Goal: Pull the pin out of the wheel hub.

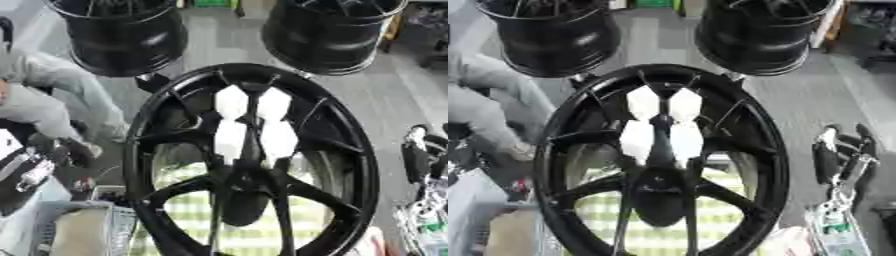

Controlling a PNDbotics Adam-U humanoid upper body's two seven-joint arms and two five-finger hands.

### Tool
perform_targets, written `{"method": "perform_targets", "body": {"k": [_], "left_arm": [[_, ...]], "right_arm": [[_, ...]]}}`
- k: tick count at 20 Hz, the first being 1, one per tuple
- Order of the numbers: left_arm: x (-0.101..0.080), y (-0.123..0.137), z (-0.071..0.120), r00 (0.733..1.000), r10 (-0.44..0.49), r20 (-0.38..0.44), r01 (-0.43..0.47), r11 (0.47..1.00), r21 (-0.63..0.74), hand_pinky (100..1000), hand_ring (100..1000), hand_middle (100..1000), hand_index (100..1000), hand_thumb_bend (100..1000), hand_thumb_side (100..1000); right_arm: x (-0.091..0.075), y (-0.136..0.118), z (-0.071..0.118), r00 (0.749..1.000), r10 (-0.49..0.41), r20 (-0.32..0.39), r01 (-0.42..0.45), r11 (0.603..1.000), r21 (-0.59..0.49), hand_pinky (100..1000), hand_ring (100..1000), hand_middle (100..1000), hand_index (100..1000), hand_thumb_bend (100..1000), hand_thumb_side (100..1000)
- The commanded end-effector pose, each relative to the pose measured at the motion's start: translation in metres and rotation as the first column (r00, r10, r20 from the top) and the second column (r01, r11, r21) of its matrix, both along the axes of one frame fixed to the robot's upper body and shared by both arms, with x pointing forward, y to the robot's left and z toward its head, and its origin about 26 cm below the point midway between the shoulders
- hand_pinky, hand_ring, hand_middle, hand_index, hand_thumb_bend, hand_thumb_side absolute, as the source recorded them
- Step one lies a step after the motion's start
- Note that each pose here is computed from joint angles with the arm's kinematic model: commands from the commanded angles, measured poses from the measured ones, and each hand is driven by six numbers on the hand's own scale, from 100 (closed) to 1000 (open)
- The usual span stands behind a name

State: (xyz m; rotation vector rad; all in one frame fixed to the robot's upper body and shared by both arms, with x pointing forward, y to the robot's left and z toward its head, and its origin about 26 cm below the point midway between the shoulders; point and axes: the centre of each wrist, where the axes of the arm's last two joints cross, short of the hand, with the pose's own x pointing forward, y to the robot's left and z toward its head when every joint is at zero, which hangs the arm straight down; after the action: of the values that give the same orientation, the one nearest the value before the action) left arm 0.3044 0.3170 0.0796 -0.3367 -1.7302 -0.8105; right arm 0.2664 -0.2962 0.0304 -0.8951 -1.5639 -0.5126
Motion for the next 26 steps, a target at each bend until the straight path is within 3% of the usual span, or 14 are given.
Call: {"method": "perform_targets", "body": {"k": [1,10,13,16,19,21,23,26], "left_arm": [[0.001,0.001,0.009,1.000,0.000,0.030,0.000,1.000,0.008,737,702,629,723,100,701],[0.001,0.002,0.009,1.000,0.002,0.023,-0.002,1.000,0.012,737,705,629,723,100,704],[0.000,0.002,0.008,1.000,0.001,0.020,-0.001,1.000,0.017,737,706,629,724,100,706],[0.000,0.002,0.009,1.000,-0.001,0.019,0.000,1.000,0.022,737,707,629,724,100,708],[0.000,0.003,0.009,1.000,0.000,0.019,0.000,1.000,0.029,737,708,629,724,100,706],[0.001,0.003,0.010,1.000,-0.003,0.021,0.002,0.999,0.032,738,709,630,724,100,703],[0.001,0.003,0.010,1.000,-0.003,0.023,0.002,0.999,0.035,738,710,630,724,100,702],[0.001,0.003,0.009,1.000,-0.007,0.022,0.006,0.999,0.039,738,711,630,724,100,701]], "right_arm": [[0.001,-0.006,0.008,1.000,-0.003,0.019,0.004,1.000,-0.027,573,642,640,888,100,534],[-0.004,-0.022,0.026,1.000,-0.023,0.019,0.025,0.994,-0.108,577,644,643,890,100,516],[-0.009,-0.034,0.045,1.000,0.012,0.004,-0.011,0.979,-0.204,586,650,651,893,100,498],[-0.016,-0.042,0.076,0.995,0.087,-0.041,-0.096,0.935,-0.341,601,659,661,897,100,478],[-0.022,-0.047,0.100,0.967,0.202,-0.154,-0.252,0.843,-0.476,623,672,683,908,100,465],[-0.021,-0.051,0.111,0.920,0.295,-0.257,-0.390,0.741,-0.546,643,683,701,919,100,455],[-0.018,-0.055,0.124,0.855,0.375,-0.357,-0.518,0.619,-0.590,661,692,718,928,100,449],[-0.010,-0.056,0.147,0.730,0.453,-0.511,-0.680,0.415,-0.604,683,706,743,939,100,444]]}}
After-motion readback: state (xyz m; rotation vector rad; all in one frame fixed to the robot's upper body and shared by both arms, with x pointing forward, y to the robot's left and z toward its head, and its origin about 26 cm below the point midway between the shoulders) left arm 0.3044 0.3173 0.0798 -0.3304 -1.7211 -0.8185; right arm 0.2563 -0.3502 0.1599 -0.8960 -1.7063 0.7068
